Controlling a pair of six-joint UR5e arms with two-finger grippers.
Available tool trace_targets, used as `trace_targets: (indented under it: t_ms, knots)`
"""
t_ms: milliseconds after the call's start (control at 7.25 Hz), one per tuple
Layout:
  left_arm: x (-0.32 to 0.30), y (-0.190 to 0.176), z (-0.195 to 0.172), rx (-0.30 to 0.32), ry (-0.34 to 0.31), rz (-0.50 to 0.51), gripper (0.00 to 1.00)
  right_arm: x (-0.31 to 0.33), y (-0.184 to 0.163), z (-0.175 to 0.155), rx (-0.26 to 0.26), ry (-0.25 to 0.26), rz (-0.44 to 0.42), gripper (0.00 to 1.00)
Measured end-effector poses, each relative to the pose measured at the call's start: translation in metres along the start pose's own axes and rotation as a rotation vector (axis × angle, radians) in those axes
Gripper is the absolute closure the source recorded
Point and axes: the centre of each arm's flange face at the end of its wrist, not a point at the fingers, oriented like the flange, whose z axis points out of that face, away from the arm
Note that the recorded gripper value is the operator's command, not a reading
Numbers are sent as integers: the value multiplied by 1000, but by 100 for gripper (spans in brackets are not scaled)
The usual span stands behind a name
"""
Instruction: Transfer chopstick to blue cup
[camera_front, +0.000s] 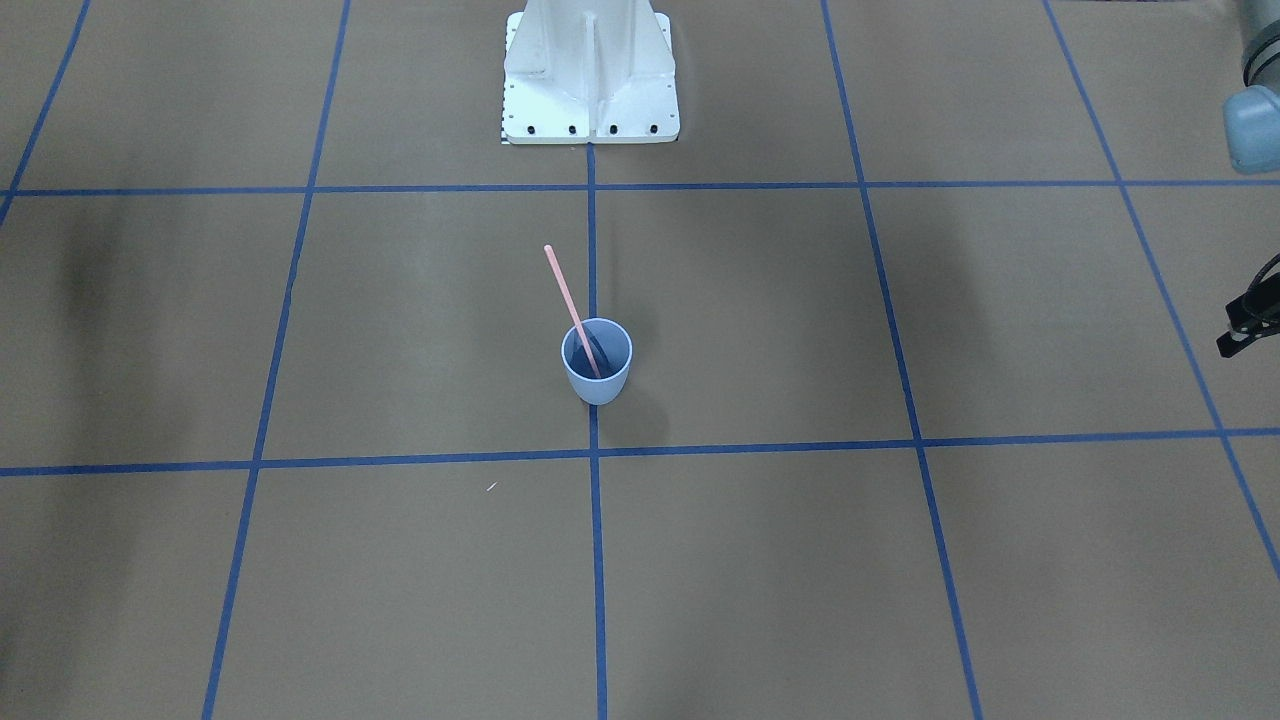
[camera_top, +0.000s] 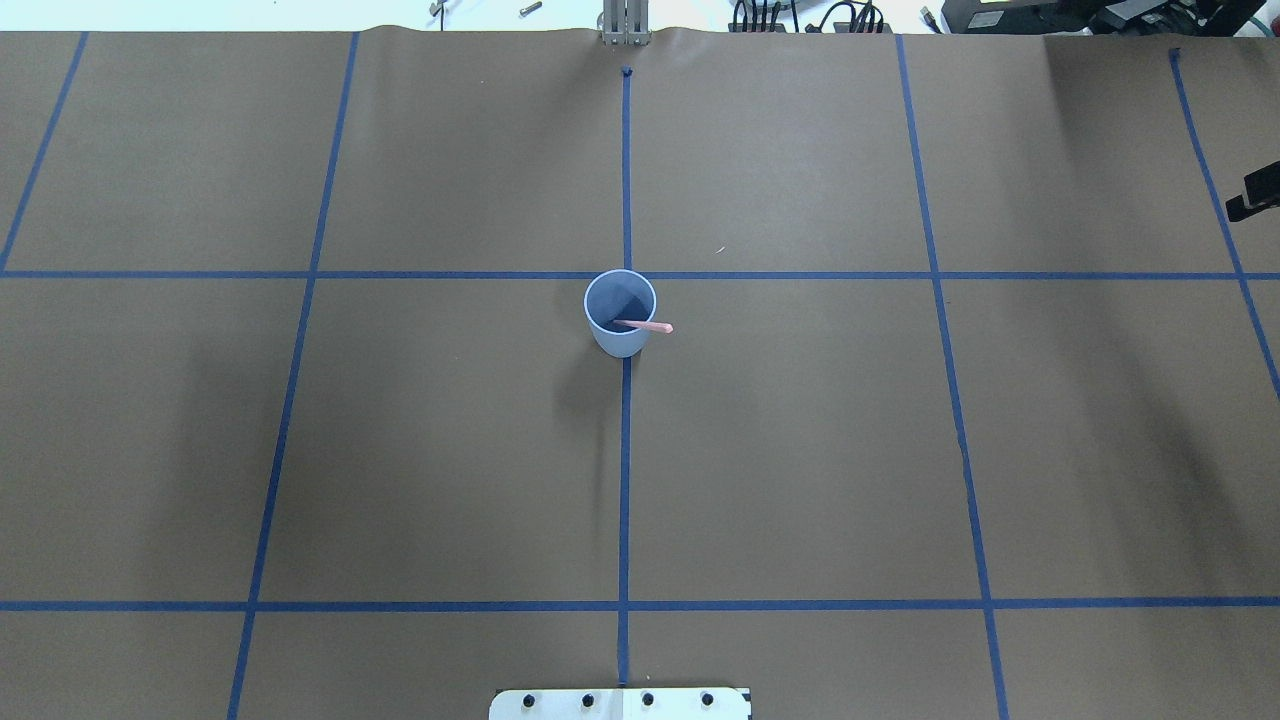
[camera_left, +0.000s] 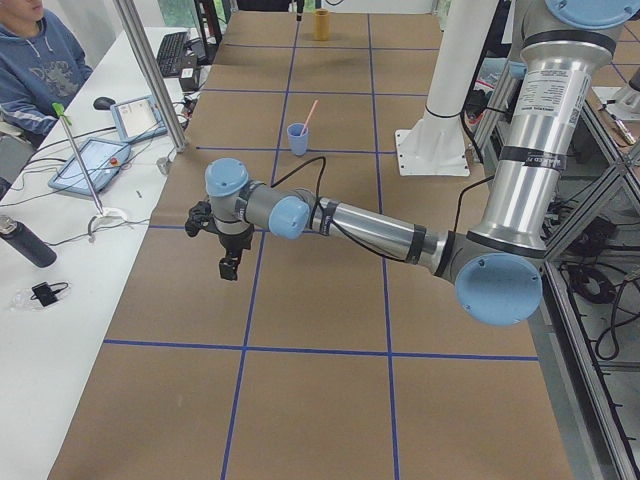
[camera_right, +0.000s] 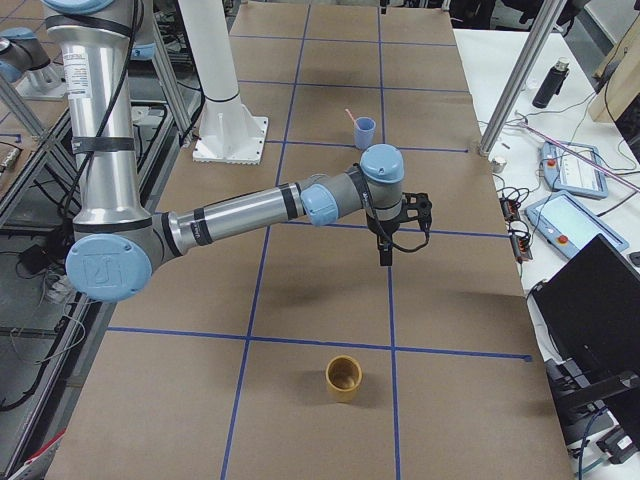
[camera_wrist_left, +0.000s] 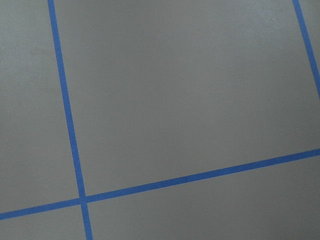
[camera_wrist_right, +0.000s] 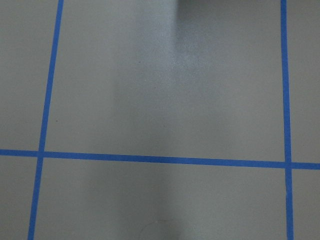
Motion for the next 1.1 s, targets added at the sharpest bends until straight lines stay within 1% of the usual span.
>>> trace_targets:
  t_ms: [690,1103]
  knots:
    - [6,0,-6,9,10,6,2,-6,-2,-6,12,-3,-3,0]
    - [11,-3,-8,17,13,-14,2,-7,-2,-7,16,-1,-5,0]
